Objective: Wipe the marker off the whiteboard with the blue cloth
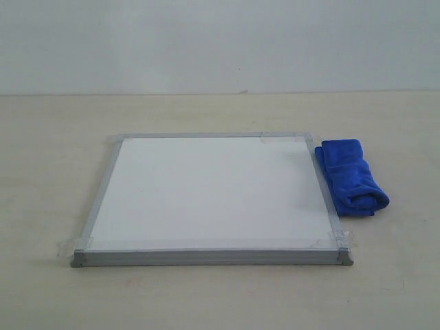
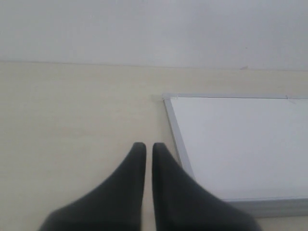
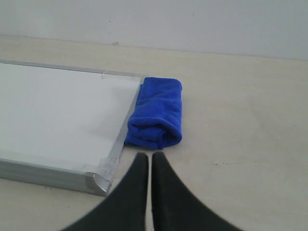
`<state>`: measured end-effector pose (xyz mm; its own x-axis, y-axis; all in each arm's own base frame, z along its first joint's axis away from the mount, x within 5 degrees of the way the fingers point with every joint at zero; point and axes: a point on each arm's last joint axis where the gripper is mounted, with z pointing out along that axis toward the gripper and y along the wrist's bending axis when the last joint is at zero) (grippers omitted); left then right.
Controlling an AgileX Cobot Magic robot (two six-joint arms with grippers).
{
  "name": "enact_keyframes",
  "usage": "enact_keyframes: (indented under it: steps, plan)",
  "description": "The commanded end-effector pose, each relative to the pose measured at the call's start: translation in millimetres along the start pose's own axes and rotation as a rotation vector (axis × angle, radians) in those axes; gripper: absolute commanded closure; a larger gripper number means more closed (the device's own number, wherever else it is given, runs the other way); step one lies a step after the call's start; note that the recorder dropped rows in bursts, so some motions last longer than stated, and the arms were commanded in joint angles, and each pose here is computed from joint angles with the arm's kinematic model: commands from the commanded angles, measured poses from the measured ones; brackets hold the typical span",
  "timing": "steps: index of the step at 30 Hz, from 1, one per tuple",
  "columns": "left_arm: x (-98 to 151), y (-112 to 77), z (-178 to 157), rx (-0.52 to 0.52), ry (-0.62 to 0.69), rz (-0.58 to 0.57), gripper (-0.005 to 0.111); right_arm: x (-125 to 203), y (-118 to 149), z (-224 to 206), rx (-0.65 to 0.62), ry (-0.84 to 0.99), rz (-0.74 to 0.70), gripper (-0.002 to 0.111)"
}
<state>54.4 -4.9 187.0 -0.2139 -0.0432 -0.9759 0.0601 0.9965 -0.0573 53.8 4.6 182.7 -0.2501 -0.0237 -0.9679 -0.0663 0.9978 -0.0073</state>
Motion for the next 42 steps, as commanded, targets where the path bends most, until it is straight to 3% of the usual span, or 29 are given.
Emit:
enact_keyframes:
  steps: [1, 42]
  plan:
    - [0.1, 0.3, 0.0, -0.003, -0.008, 0.002, 0.102, -0.1, -0.2, -0.4, 0.002, -0.005, 0.003, 0.108]
    - [0.1, 0.3, 0.0, -0.003, -0.008, 0.002, 0.102, -0.3, -2.9, -0.4, 0.032, -0.007, 0.012, 0.108]
